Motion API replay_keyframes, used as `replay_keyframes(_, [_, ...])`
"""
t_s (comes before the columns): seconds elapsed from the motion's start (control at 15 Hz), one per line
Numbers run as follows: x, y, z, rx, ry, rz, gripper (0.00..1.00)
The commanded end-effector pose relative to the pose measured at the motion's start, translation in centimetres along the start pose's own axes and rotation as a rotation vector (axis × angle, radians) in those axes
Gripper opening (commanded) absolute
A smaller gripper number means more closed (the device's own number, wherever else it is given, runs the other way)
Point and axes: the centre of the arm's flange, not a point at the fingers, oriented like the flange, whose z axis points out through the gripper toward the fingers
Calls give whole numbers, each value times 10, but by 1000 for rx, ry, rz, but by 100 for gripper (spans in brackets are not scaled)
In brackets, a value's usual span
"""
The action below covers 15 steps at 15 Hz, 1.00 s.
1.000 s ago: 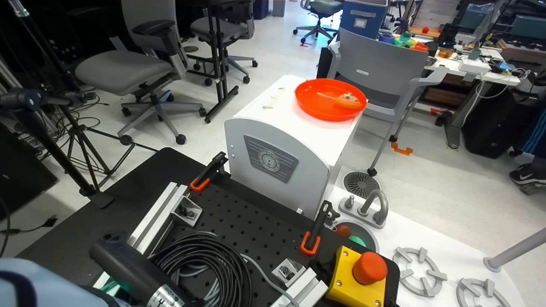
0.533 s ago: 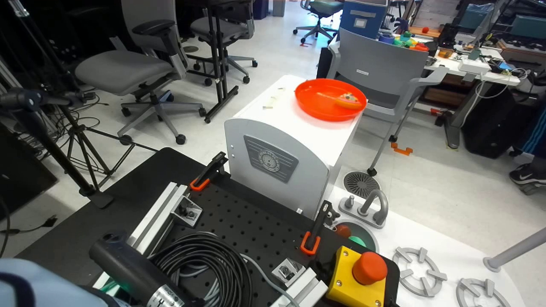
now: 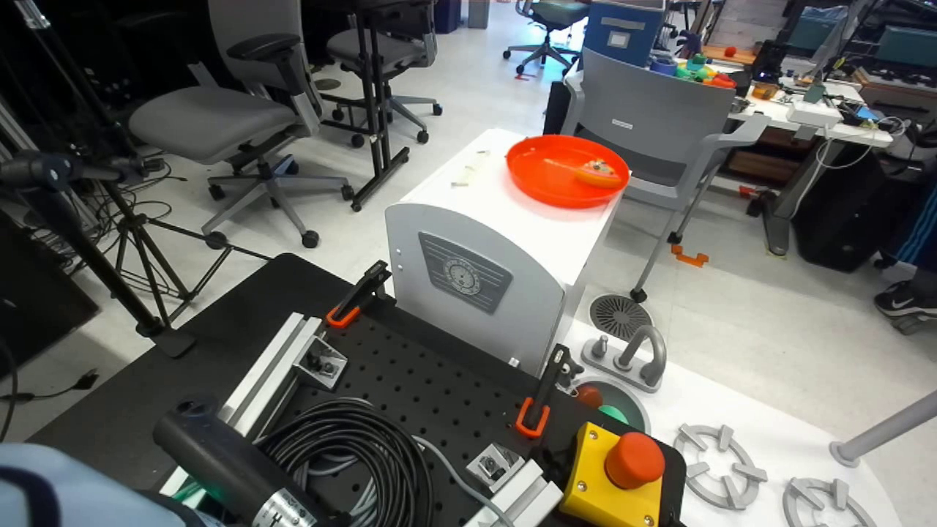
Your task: Remove the pizza slice from the plate
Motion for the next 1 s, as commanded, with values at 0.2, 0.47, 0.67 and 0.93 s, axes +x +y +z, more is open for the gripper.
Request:
replay_keyframes(0.2, [34, 19, 3, 59, 15, -62, 100])
replay_keyframes(0.47, [55, 31, 16, 122, -40, -79, 100])
replay_keyframes(0.67, [70, 35, 31, 133, -97, -85, 100])
replay_keyframes(0.93, [66, 34, 42, 160, -269, -209, 100])
